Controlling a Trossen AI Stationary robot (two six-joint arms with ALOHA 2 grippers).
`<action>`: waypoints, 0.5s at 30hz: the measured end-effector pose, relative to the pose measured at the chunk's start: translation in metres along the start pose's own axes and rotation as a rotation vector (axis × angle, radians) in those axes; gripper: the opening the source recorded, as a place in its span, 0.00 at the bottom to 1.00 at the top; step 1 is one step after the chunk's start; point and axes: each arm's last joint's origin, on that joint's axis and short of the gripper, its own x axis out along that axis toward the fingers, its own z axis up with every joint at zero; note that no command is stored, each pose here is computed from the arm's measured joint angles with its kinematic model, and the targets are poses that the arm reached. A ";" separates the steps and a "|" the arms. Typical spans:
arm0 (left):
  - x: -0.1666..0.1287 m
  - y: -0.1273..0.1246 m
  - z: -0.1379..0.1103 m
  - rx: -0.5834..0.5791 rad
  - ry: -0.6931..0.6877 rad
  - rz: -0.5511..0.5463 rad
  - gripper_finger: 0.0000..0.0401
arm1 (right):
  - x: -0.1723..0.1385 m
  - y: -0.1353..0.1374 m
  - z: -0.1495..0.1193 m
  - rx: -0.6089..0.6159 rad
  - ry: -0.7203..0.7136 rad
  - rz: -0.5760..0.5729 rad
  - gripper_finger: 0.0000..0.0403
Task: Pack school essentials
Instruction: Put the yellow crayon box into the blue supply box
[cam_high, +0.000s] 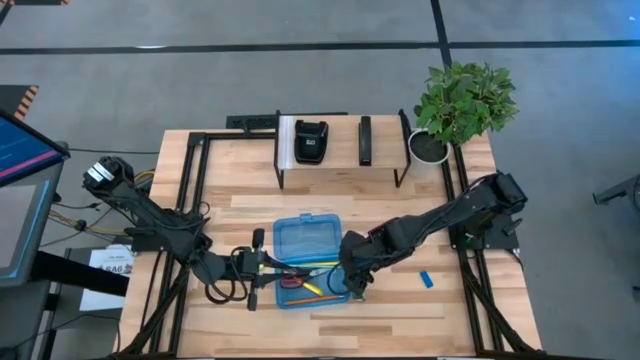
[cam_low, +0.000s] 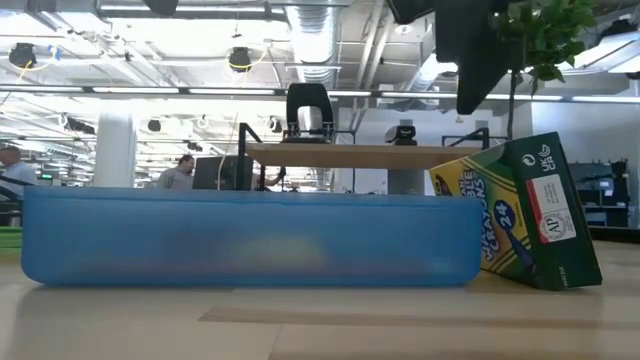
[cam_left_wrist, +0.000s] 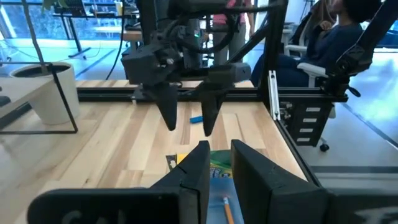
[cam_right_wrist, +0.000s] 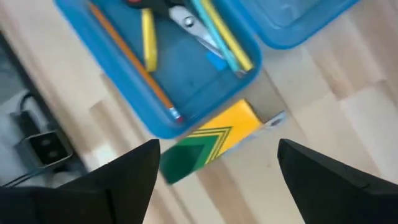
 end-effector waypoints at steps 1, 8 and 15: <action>0.000 0.000 0.000 -0.004 0.000 0.000 0.13 | 0.001 0.002 -0.001 0.000 -0.002 -0.019 0.85; 0.000 0.000 0.000 -0.024 0.004 0.001 0.13 | 0.019 0.017 -0.006 0.015 0.001 -0.088 0.82; 0.000 -0.001 -0.001 -0.030 0.009 -0.023 0.13 | 0.024 0.012 -0.006 0.078 -0.027 -0.163 0.83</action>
